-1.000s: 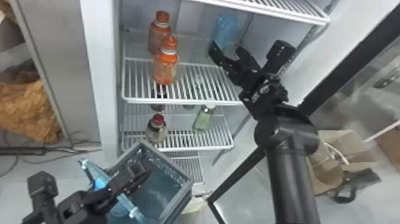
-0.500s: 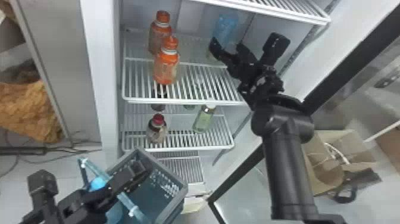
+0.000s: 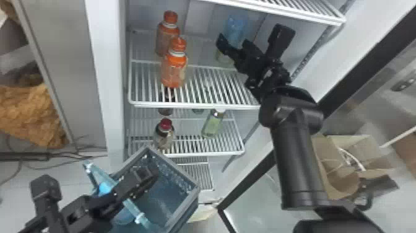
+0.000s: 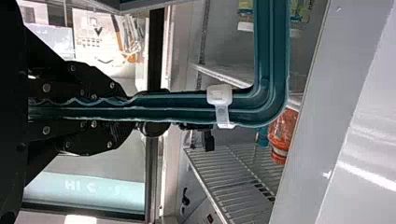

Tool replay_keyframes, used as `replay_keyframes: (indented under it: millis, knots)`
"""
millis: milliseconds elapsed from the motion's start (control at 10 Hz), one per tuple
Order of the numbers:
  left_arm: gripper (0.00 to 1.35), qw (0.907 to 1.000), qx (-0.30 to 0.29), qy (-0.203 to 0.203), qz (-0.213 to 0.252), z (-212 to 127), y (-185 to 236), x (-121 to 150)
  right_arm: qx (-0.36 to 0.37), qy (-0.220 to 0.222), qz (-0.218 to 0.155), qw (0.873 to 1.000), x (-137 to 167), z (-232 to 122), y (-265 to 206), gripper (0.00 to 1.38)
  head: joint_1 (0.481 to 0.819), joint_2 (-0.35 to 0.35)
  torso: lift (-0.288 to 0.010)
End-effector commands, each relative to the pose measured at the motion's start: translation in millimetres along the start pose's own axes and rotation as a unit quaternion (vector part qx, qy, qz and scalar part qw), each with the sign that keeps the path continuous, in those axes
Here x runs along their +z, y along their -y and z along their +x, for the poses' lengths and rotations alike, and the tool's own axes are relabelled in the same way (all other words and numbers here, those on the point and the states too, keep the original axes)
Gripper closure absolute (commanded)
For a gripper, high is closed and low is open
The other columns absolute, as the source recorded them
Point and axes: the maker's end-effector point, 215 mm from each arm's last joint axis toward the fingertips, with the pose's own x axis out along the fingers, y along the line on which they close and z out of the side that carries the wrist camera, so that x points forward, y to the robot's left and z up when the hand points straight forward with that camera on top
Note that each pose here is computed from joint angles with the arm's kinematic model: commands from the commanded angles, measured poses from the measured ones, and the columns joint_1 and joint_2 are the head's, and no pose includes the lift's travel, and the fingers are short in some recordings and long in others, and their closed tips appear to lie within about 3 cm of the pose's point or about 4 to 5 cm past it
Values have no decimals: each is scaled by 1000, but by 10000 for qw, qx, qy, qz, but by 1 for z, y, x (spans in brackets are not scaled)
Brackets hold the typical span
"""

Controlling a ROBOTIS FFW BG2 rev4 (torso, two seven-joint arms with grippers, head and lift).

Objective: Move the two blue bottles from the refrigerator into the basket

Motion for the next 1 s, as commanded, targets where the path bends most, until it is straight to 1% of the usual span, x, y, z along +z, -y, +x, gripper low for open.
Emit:
replay_keyframes:
  millis: [0, 100, 200, 400, 600, 900]
  knots:
    - [1202, 10000, -2, 5, 18, 0, 1, 2, -79, -166, 47, 9998, -11, 0, 4, 768, 695, -316, 0]
    - [1202, 10000, -10, 5, 18, 0, 1, 2, -142, -289, 95, 9994, -20, -1, 8, 1065, 695, -317, 0]
    - [1202, 10000, 9, 3, 13, -2, 0, 1, -242, -213, 11, 9995, -17, -5, 10, 1279, 695, -319, 0]
    - [1202, 10000, 7, -10, 24, -1, 0, 1, -269, 49, -160, 9995, -1, -9, 11, 1266, 695, -325, 0]
    - [1202, 10000, -3, -6, 23, 0, 1, 1, -148, 248, -196, 9994, 10, -26, -1, 1266, 695, -329, 0]
    - [1202, 10000, -26, -7, 16, 2, 1, 0, 219, -29, -26, 9998, -7, -71, -41, 1266, 695, -320, 0]
